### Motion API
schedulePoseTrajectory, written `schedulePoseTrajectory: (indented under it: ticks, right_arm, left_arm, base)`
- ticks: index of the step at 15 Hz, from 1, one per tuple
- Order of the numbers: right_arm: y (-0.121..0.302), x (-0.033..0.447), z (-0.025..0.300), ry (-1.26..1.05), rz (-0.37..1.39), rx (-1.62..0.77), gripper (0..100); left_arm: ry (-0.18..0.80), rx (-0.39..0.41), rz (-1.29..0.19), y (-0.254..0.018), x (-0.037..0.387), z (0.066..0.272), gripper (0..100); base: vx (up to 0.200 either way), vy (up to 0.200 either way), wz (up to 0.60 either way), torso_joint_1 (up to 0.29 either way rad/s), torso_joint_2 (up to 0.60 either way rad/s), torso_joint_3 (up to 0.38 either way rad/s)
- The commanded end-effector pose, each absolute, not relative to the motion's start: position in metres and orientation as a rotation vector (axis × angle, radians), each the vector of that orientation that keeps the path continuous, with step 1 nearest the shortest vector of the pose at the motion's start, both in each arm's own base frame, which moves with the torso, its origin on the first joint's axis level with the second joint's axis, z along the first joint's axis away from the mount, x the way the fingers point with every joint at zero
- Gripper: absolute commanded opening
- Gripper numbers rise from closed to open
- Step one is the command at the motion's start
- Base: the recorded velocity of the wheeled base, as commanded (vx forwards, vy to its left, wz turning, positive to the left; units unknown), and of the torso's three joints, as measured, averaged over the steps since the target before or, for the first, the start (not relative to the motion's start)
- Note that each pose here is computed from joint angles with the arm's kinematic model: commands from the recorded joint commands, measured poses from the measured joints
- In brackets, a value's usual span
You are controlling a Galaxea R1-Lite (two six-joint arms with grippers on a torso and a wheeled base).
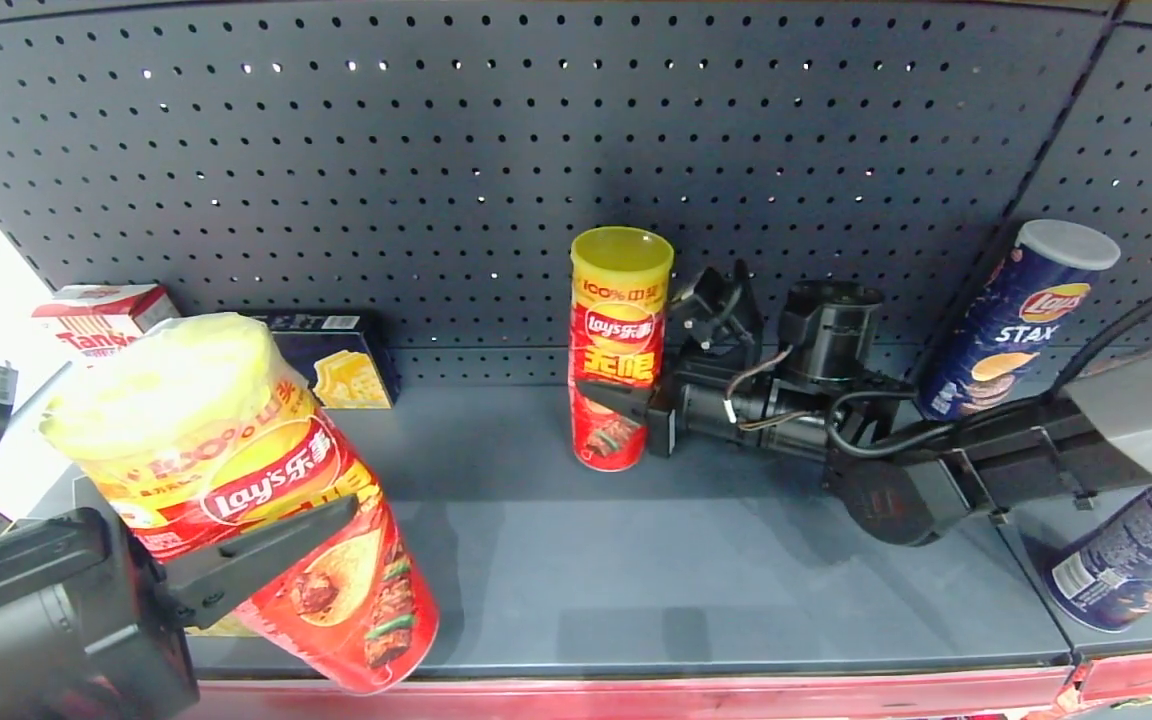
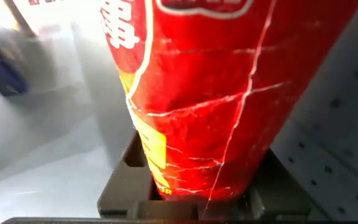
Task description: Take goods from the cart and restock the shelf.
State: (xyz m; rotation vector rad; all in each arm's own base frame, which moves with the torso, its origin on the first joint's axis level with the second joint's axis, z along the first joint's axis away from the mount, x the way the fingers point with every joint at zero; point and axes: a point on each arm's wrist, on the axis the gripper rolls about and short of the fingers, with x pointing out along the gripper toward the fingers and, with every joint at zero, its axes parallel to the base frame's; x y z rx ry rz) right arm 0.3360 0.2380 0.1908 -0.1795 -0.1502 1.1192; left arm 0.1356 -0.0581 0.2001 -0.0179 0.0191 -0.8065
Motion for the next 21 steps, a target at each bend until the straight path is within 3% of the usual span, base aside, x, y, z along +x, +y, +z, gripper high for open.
schedulePoseTrajectory:
  ticks: [1,4,9,14,21]
  right_arm:
    - [0.218,0.298,0.225,-0.210,1.125,-0.177,0]
    - [0.205,0.260,0.229,-0.196,1.150,-0.176,0]
    - [0.195,0.208,0.188,-0.173,1.171,-0.177,0]
    - [0.193,0.209,0.156,-0.086,1.188,-0.186,0]
    - [0.199,0.226,0.138,-0.050,1.205,-0.188,0]
  left_arm:
    - [0.017,-0.018,-0.807,-0.058,0.136,0.201,0]
    - [0.018,-0.018,-0.805,-0.058,0.136,0.200,0]
    - [0.014,-0.018,-0.808,-0.059,0.137,0.202,0]
    - [0.015,-0.018,-0.805,-0.058,0.137,0.202,0]
    - [0.011,-0.018,-0.805,-0.059,0.137,0.203,0]
  base:
    - [0.000,0.000,0.00,0.000,0.00,0.000]
    - [0.000,0.000,0.00,0.000,0.00,0.000]
    - [0.000,0.000,0.00,0.000,0.00,0.000]
    - [0.000,0.000,0.00,0.000,0.00,0.000]
    - [0.000,0.000,0.00,0.000,0.00,0.000]
